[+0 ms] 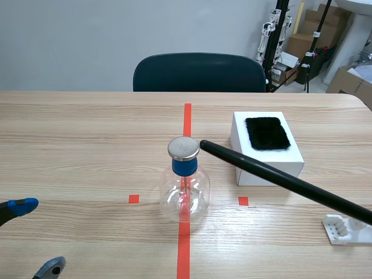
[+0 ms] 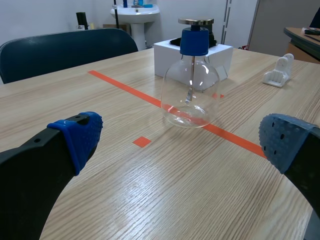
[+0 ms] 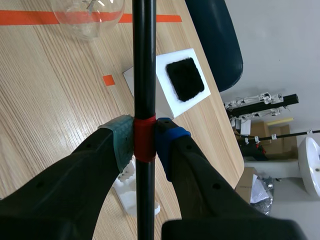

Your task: Do the electroscope experiment. hold the rod still at the electroscope

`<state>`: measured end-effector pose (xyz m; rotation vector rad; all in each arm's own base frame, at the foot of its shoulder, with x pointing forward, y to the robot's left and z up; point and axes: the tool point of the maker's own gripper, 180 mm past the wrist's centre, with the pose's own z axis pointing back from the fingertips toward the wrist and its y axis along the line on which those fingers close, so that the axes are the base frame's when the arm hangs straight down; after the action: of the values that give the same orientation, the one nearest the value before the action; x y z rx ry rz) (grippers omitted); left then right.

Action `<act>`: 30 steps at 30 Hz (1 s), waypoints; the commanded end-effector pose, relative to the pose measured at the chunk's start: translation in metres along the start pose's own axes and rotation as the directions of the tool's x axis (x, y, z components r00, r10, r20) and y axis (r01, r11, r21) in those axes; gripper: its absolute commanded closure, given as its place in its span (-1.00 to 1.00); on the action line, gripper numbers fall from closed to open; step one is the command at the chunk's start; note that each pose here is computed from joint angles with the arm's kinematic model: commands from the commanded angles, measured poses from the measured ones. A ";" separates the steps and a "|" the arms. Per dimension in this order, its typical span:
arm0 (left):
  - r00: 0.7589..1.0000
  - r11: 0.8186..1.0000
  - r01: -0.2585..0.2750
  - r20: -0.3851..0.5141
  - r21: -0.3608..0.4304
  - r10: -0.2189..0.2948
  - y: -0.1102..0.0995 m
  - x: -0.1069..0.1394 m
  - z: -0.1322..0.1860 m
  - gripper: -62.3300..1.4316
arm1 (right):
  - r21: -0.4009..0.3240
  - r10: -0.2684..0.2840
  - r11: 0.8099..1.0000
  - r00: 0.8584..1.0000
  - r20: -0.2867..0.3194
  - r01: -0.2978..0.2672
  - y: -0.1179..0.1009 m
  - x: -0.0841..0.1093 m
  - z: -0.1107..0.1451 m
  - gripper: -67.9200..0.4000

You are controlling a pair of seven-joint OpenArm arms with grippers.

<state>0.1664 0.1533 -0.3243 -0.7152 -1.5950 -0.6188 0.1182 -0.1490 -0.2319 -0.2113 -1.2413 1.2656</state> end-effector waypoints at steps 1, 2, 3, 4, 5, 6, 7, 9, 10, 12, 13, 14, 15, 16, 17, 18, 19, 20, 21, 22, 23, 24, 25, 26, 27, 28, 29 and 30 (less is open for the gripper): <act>1.000 1.000 0.008 0.017 0.007 -0.008 0.004 0.005 0.001 -1.00 | -0.001 -0.007 1.000 1.000 0.009 0.007 -0.001 0.003 0.001 0.87; 1.000 1.000 0.008 0.017 0.007 -0.008 0.004 0.005 0.001 -1.00 | 0.000 -0.007 1.000 1.000 0.009 0.007 -0.001 0.003 0.001 0.87; 1.000 1.000 0.008 0.017 0.007 -0.008 0.004 0.005 0.001 -1.00 | 0.000 -0.007 1.000 1.000 0.009 0.007 -0.001 0.003 0.001 0.87; 1.000 1.000 0.008 0.017 0.007 -0.008 0.004 0.005 0.001 -1.00 | 0.000 -0.007 1.000 1.000 0.009 0.007 -0.001 0.003 0.001 0.87; 1.000 1.000 0.008 0.017 0.007 -0.008 0.004 0.005 0.001 -1.00 | 0.000 -0.007 1.000 1.000 0.009 0.007 -0.001 0.003 0.001 0.87; 1.000 1.000 0.008 0.017 0.007 -0.008 0.004 0.005 0.001 -1.00 | 0.000 -0.007 1.000 1.000 0.009 0.007 -0.001 0.003 0.001 0.87; 1.000 1.000 0.008 0.017 0.007 -0.008 0.004 0.005 0.001 -1.00 | 0.000 -0.008 1.000 1.000 0.009 0.008 -0.001 0.003 0.001 0.87; 1.000 1.000 0.008 0.017 0.007 -0.008 0.004 0.005 0.001 -1.00 | 0.000 -0.008 1.000 1.000 0.009 0.008 -0.001 0.003 0.001 0.87; 1.000 1.000 0.008 0.017 0.007 -0.008 0.004 0.005 0.001 -1.00 | 0.000 -0.008 1.000 1.000 0.009 0.008 -0.001 0.003 0.001 0.87; 1.000 1.000 0.008 0.017 0.007 -0.008 0.004 0.005 0.001 -1.00 | 0.000 -0.008 1.000 1.000 0.013 0.008 -0.001 0.004 0.001 0.87; 1.000 1.000 0.008 0.017 0.007 -0.008 0.004 0.005 0.001 -1.00 | 0.004 -0.010 1.000 1.000 0.013 0.010 0.000 0.004 0.001 0.87; 1.000 1.000 0.008 0.017 0.007 -0.008 0.004 0.005 0.001 -1.00 | 0.006 -0.012 1.000 1.000 0.015 0.012 0.000 0.004 0.001 0.87; 1.000 1.000 0.008 0.017 0.007 -0.008 0.004 0.005 0.001 -1.00 | 0.013 -0.017 1.000 1.000 0.018 0.017 0.002 0.005 0.001 0.87; 1.000 1.000 0.008 0.017 0.007 -0.008 0.004 0.005 0.001 -1.00 | 0.020 -0.022 1.000 1.000 0.020 0.022 0.003 0.005 0.001 0.87; 1.000 1.000 0.008 0.017 0.007 -0.008 0.004 0.005 0.001 -1.00 | 0.022 -0.024 0.999 1.000 0.021 0.023 0.003 0.005 0.001 0.87; 1.000 1.000 0.008 0.017 0.007 -0.008 0.004 0.005 0.001 -1.00 | 0.022 -0.024 0.999 1.000 0.021 0.023 0.003 0.005 0.001 0.87; 1.000 1.000 0.008 0.017 0.007 -0.008 0.004 0.005 0.001 -1.00 | 0.022 -0.024 0.999 1.000 0.021 0.023 0.003 0.005 0.001 0.87; 1.000 1.000 0.008 0.017 0.007 -0.008 0.004 0.005 0.001 -1.00 | 0.022 -0.024 0.999 1.000 0.021 0.023 0.003 0.005 0.001 0.87; 1.000 1.000 0.008 0.017 0.007 -0.008 0.004 0.005 0.001 -1.00 | 0.022 -0.024 0.999 1.000 0.020 0.023 0.003 0.005 0.001 0.87; 1.000 1.000 0.008 0.017 0.007 -0.008 0.004 0.005 0.001 -1.00 | 0.022 -0.024 0.999 1.000 0.020 0.023 0.003 0.005 0.001 0.87; 1.000 1.000 0.008 0.017 0.007 -0.008 0.004 0.005 0.001 -1.00 | 0.022 -0.024 0.999 1.000 0.020 0.023 0.003 0.005 0.001 0.87; 1.000 1.000 0.008 0.017 0.007 -0.008 0.004 0.005 0.001 -1.00 | 0.022 -0.024 0.999 1.000 0.020 0.023 0.003 0.005 0.001 0.87; 1.000 1.000 0.008 0.017 0.007 -0.008 0.004 0.005 0.001 -1.00 | 0.022 -0.024 0.999 1.000 0.020 0.023 0.003 0.005 0.001 0.87; 1.000 1.000 0.008 0.017 0.007 -0.008 0.004 0.005 0.001 -1.00 | 0.022 -0.024 0.999 1.000 0.020 0.023 0.003 0.005 0.001 0.87; 1.000 1.000 0.008 0.017 0.007 -0.008 0.004 0.005 0.001 -1.00 | 0.022 -0.024 0.999 1.000 0.020 0.023 0.003 0.005 0.001 0.87; 1.000 1.000 0.008 0.017 0.007 -0.008 0.004 0.005 0.001 -1.00 | 0.022 -0.024 0.999 1.000 0.020 0.023 0.003 0.005 0.001 0.87; 1.000 1.000 0.008 0.017 0.007 -0.008 0.004 0.005 0.001 -1.00 | 0.022 -0.024 0.999 1.000 0.020 0.023 0.003 0.005 0.001 0.87; 1.000 1.000 0.008 0.017 0.007 -0.008 0.004 0.005 0.001 -1.00 | 0.022 -0.024 0.999 1.000 0.020 0.023 0.003 0.005 0.001 0.87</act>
<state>0.1664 0.1533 -0.3243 -0.7152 -1.5950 -0.6188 0.1148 -0.1463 -0.2352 -0.1727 -1.2246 1.2665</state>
